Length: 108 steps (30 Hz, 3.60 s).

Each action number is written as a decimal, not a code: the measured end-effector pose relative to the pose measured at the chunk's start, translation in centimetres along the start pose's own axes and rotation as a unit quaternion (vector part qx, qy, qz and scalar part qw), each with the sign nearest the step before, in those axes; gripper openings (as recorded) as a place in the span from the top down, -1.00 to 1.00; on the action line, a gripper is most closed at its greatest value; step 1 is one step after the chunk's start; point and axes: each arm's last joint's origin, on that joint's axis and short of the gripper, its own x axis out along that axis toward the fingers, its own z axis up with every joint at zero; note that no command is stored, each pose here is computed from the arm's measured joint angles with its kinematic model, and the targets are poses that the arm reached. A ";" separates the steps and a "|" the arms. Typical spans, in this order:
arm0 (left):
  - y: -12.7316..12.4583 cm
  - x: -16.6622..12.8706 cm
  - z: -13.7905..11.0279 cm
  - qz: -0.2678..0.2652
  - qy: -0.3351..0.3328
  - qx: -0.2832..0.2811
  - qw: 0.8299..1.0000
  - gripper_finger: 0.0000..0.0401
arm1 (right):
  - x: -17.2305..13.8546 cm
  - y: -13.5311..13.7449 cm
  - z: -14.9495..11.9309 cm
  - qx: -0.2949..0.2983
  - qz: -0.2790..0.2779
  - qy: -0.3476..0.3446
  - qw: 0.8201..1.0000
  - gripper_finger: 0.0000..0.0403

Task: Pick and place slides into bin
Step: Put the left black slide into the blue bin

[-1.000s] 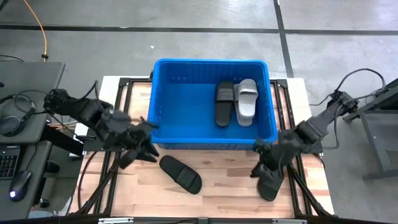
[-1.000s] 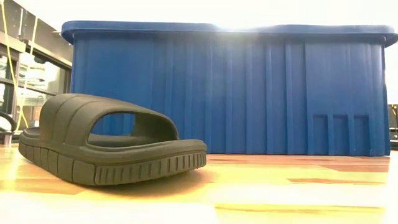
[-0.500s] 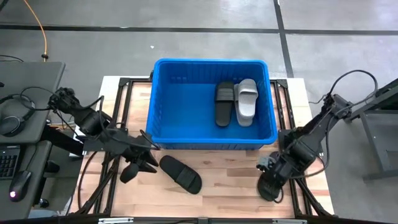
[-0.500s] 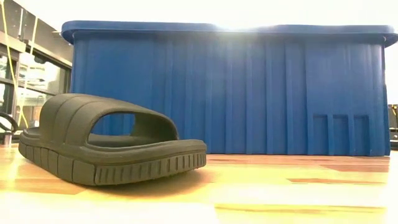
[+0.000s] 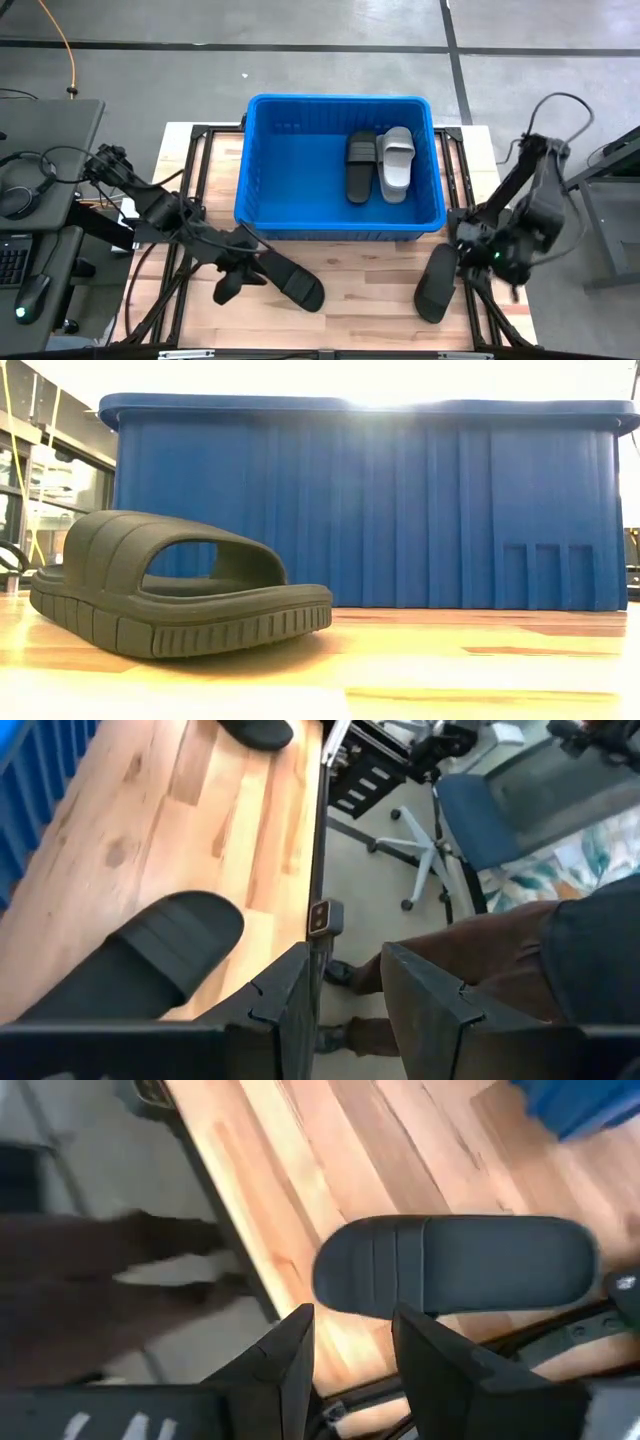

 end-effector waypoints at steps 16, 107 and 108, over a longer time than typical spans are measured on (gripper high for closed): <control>-0.2 1.0 0.3 0.010 -0.032 -0.122 0.992 0.42 | 5.5 -9.5 -2.1 0.060 0.185 0.070 0.978 0.35; -0.2 1.0 0.4 0.014 -0.041 -0.091 0.995 0.42 | 2.8 2.4 0.3 -0.011 0.351 -0.308 0.884 0.99; -0.3 1.0 0.4 0.011 -0.043 -0.088 0.995 0.42 | 2.3 2.8 0.8 -0.004 0.343 -0.332 0.879 0.99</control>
